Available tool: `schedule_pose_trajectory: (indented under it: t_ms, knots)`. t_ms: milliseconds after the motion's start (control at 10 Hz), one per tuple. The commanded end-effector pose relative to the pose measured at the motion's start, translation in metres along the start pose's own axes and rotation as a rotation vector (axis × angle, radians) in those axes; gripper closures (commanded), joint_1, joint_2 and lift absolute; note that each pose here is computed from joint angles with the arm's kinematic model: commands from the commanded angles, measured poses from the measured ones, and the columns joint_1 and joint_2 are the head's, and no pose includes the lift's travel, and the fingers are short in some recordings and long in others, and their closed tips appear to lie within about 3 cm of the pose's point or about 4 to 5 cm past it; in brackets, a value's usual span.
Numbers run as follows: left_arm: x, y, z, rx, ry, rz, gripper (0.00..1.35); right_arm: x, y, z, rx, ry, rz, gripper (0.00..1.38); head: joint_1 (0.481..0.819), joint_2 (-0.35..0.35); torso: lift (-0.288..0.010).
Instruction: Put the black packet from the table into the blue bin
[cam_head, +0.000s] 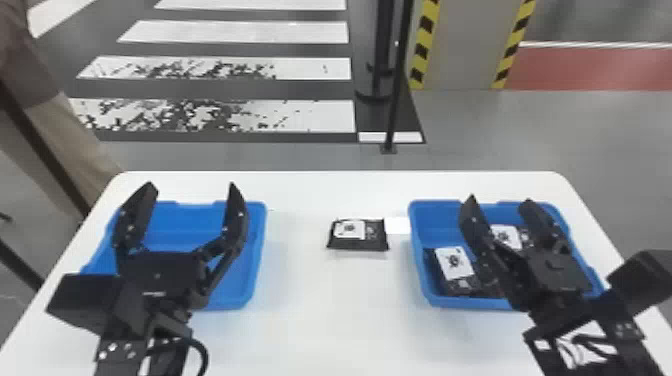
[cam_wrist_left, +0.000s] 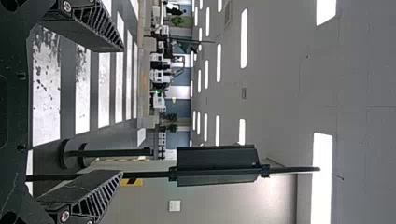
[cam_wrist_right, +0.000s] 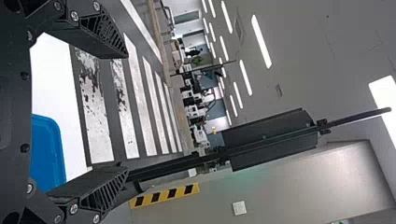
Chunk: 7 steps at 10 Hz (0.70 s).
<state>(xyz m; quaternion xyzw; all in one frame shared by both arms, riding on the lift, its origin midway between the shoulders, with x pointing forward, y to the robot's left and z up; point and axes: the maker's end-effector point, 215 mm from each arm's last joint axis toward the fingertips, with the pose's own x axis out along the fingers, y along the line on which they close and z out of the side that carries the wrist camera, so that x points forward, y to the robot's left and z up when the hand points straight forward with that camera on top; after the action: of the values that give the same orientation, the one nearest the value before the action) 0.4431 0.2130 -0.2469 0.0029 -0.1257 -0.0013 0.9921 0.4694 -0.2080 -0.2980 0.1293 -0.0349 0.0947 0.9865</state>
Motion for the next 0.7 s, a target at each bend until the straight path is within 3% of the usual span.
schedule_pose_trajectory:
  t_ms: [0, 600]
  knots:
    - [-0.0008, 0.0, -0.0002, -0.001, 0.0, 0.0, 0.09, 0.0001, 0.0007, -0.0012, 0.002, 0.007, 0.001, 0.17, 0.695, 0.006, -0.11]
    - [-0.0007, 0.001, -0.0001, 0.001, 0.0, 0.002, 0.09, 0.0022, 0.0035, -0.0059, 0.001, 0.032, 0.008, 0.17, 0.695, 0.01, -0.11]
